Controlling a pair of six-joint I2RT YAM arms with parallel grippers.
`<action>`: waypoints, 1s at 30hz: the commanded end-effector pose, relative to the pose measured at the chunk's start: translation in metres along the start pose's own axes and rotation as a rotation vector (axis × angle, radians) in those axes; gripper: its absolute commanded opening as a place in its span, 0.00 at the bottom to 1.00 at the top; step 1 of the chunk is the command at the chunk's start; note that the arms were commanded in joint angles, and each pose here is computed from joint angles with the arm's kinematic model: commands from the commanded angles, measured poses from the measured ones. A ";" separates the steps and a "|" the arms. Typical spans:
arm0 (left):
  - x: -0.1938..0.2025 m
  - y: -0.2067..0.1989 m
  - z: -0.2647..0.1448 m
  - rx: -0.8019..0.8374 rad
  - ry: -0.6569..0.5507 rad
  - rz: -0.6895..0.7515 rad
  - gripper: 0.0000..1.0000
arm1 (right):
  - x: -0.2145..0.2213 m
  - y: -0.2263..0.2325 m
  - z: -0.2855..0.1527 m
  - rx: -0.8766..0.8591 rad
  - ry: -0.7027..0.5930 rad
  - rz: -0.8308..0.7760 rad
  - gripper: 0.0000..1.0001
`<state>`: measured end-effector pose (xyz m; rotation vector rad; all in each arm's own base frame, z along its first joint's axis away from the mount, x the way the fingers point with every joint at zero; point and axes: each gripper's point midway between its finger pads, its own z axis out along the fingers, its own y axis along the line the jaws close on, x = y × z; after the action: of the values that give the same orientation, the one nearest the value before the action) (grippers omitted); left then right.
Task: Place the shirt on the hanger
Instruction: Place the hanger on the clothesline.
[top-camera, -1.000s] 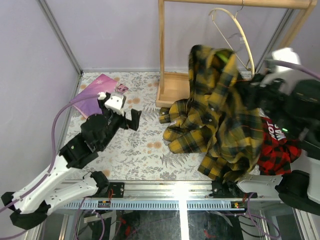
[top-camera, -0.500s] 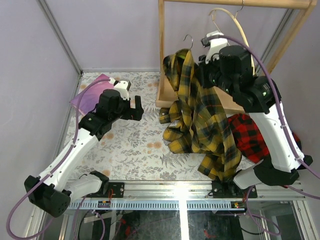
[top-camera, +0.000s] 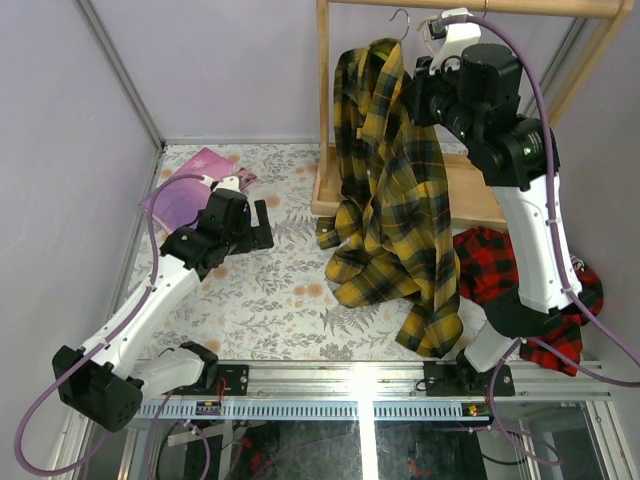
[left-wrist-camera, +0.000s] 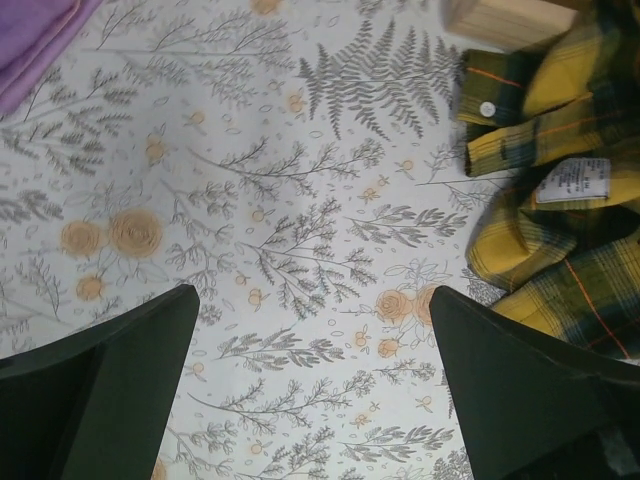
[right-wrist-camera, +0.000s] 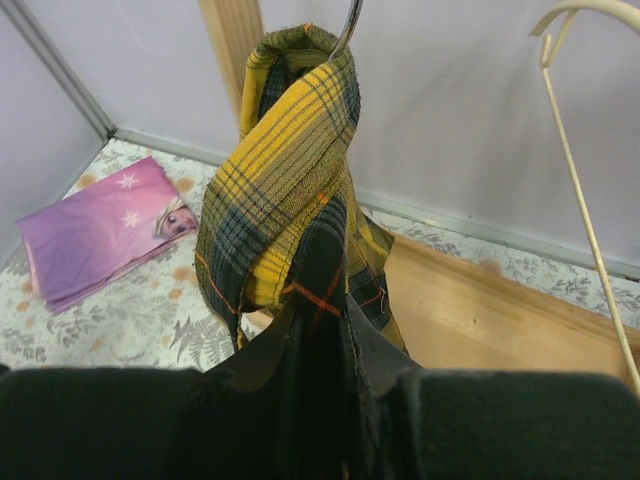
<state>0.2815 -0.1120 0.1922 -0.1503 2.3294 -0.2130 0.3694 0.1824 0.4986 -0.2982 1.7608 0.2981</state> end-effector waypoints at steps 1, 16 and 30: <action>0.009 0.017 0.000 -0.113 0.034 -0.093 1.00 | -0.065 -0.009 0.008 0.003 -0.245 0.025 0.00; 0.020 0.010 -0.015 0.030 0.027 0.073 1.00 | -0.088 -0.022 0.017 0.026 -0.358 -0.003 0.00; 0.020 0.010 -0.021 0.063 -0.030 0.060 1.00 | -0.088 -0.053 0.056 0.180 -0.375 -0.009 0.00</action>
<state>0.2455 -0.0994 0.1846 -0.0612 2.3421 -0.2196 0.4477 0.1686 0.5070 -0.2032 1.6313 0.1790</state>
